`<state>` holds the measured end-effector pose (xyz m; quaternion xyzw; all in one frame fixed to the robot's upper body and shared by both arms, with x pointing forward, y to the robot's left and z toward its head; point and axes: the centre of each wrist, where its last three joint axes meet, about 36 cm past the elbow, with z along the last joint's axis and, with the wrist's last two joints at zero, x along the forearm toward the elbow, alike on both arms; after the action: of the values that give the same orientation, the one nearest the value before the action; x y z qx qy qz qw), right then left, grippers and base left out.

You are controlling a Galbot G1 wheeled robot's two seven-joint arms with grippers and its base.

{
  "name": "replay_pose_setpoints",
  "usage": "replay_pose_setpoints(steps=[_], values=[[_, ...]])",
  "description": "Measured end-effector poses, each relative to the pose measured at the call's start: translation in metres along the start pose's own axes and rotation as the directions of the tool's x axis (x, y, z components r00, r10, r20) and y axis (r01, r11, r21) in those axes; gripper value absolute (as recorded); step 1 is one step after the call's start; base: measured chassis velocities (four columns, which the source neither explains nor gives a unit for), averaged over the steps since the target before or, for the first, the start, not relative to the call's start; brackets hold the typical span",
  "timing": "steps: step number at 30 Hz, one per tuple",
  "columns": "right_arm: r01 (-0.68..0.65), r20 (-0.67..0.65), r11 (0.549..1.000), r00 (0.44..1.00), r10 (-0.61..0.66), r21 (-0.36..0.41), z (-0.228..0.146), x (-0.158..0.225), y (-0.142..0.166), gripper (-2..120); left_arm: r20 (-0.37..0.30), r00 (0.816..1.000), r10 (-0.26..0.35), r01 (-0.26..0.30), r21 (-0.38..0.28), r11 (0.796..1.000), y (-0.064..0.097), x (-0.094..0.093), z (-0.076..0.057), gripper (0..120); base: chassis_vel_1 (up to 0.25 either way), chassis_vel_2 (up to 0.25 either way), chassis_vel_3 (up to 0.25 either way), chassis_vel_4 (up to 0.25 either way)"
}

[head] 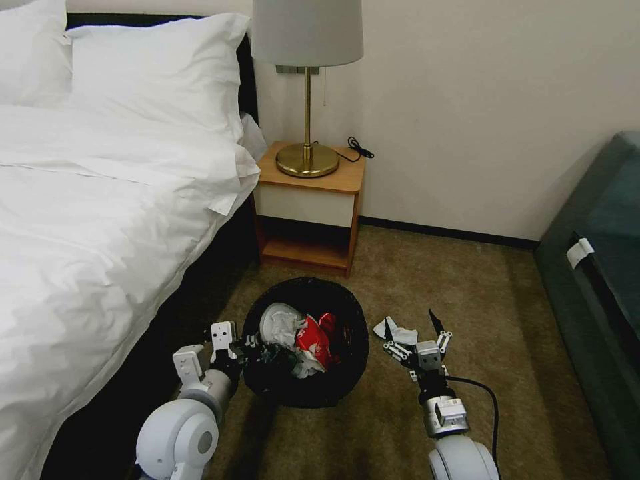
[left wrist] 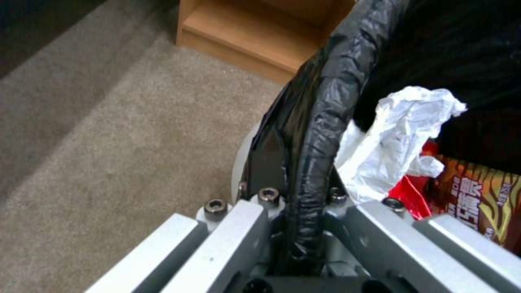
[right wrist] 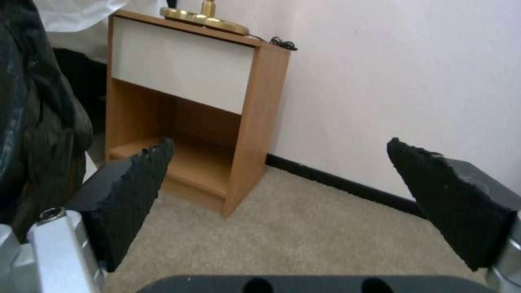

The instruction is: Pick up the trash bin, then pick up the garbage on the floor and place it into the trash bin.

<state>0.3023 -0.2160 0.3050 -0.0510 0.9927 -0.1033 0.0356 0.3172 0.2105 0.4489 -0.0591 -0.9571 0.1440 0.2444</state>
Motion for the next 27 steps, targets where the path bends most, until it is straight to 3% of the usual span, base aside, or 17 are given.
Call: replay_pose_setpoints(steps=[27], values=[[-0.005, 0.007, 1.000, 1.000, 0.005, -0.017, 0.0040, -0.0021, 0.0008, 100, -0.001, 1.000, 0.000, 0.000, -0.004, 1.000, 0.0005, -0.0014, 0.0033, 0, -0.014, 0.015, 0.015, -0.013]])
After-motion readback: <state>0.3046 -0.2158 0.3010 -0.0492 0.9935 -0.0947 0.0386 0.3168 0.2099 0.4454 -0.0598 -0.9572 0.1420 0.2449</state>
